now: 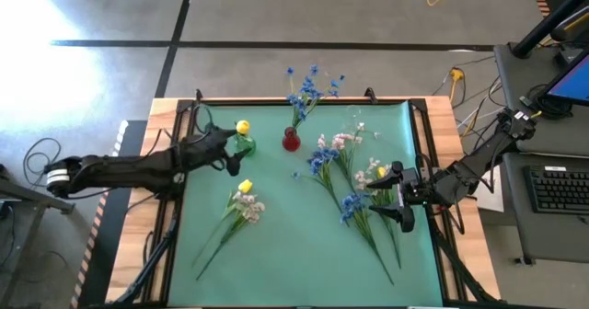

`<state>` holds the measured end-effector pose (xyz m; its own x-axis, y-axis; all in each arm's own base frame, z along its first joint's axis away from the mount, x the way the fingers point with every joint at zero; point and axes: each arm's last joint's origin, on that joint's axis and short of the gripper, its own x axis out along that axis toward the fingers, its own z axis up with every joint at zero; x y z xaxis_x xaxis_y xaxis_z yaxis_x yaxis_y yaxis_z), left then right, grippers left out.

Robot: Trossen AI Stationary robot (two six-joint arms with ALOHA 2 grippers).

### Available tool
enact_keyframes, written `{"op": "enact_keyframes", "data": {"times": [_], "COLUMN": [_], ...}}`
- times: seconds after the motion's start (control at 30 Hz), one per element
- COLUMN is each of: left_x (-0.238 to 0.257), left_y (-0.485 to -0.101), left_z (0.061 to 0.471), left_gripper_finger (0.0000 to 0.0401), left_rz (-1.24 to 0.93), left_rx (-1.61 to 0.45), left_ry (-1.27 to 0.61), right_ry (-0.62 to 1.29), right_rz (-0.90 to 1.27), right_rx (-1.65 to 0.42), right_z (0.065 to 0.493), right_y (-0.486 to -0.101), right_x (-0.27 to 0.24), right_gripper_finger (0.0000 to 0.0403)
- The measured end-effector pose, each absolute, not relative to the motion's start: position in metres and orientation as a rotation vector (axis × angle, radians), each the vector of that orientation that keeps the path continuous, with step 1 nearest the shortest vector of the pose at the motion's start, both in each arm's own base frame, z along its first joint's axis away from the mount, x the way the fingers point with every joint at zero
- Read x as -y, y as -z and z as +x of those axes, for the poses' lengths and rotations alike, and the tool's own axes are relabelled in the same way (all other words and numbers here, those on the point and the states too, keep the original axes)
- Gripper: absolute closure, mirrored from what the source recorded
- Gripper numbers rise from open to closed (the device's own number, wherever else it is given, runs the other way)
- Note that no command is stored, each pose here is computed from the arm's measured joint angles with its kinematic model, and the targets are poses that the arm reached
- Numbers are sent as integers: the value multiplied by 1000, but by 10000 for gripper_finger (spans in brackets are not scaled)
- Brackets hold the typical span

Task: Sort flowers into vase by color
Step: Put the middle yellow flower into the green vase, then put the bottom right white flower into the transparent vase

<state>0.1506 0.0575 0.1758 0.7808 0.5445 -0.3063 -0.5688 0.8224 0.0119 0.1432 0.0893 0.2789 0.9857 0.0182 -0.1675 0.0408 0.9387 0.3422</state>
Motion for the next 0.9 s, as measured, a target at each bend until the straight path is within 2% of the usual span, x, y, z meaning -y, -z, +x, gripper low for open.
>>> {"op": "enact_keyframes", "data": {"times": [0.2,0.7,0.8,0.9], "left_x": [-56,-55,-53,-47], "left_y": [-194,-210,-225,-241], "left_z": [146,145,139,132], "left_gripper_finger": [50,55,55,55], "left_rz": [-98,-106,-191,-366], "left_rx": [-429,-440,-527,-637], "left_ry": [-606,-605,-611,-552], "right_ry": [12,10,10,11], "right_rz": [349,346,355,368], "right_rx": [-170,-170,-171,-171], "right_z": [143,143,143,143], "right_y": [-279,-279,-279,-279], "right_x": [-89,-89,-89,-89], "right_gripper_finger": [83,83,83,83]}}
